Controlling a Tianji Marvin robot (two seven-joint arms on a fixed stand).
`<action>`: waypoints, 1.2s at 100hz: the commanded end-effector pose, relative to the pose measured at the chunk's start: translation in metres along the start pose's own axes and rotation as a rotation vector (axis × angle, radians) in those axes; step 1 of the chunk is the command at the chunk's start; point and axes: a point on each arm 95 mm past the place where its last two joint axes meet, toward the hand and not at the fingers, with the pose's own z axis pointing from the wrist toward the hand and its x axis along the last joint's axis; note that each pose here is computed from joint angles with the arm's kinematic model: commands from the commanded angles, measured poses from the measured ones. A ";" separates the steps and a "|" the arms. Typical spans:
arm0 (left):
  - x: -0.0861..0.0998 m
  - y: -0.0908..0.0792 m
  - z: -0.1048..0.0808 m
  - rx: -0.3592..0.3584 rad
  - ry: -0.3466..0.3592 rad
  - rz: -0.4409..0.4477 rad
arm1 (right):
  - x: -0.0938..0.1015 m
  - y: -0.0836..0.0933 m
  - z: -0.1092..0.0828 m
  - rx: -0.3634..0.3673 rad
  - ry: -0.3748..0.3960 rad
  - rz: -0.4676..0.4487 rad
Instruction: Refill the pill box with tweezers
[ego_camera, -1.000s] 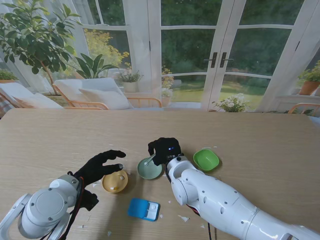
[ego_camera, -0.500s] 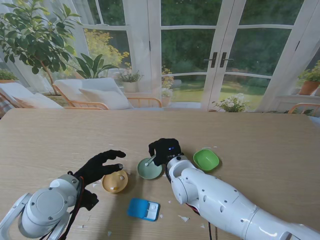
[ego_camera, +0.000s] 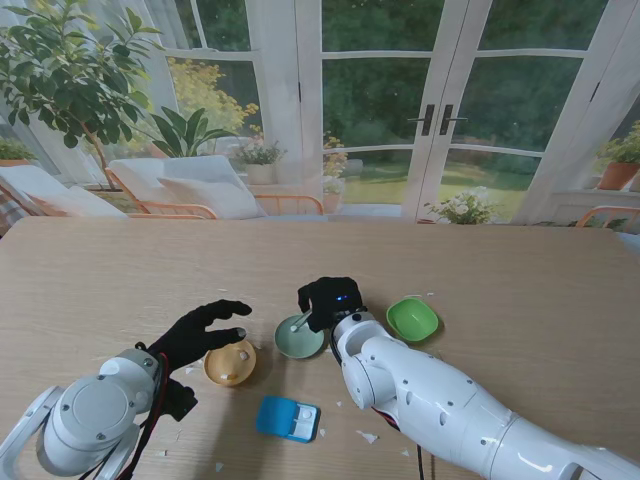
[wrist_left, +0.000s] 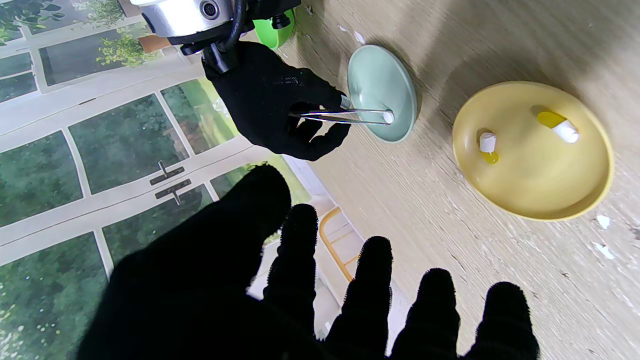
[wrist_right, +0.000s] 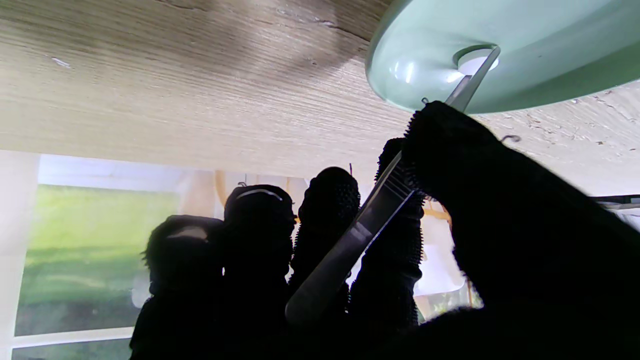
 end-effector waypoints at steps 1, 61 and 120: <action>0.000 0.003 -0.001 -0.018 -0.001 -0.002 | 0.005 -0.001 0.000 0.009 0.001 0.005; 0.000 0.002 -0.001 -0.019 -0.001 -0.001 | 0.006 -0.003 0.001 0.001 0.008 0.015; 0.000 0.002 -0.001 -0.020 -0.005 -0.001 | 0.008 0.019 -0.049 -0.036 0.016 0.047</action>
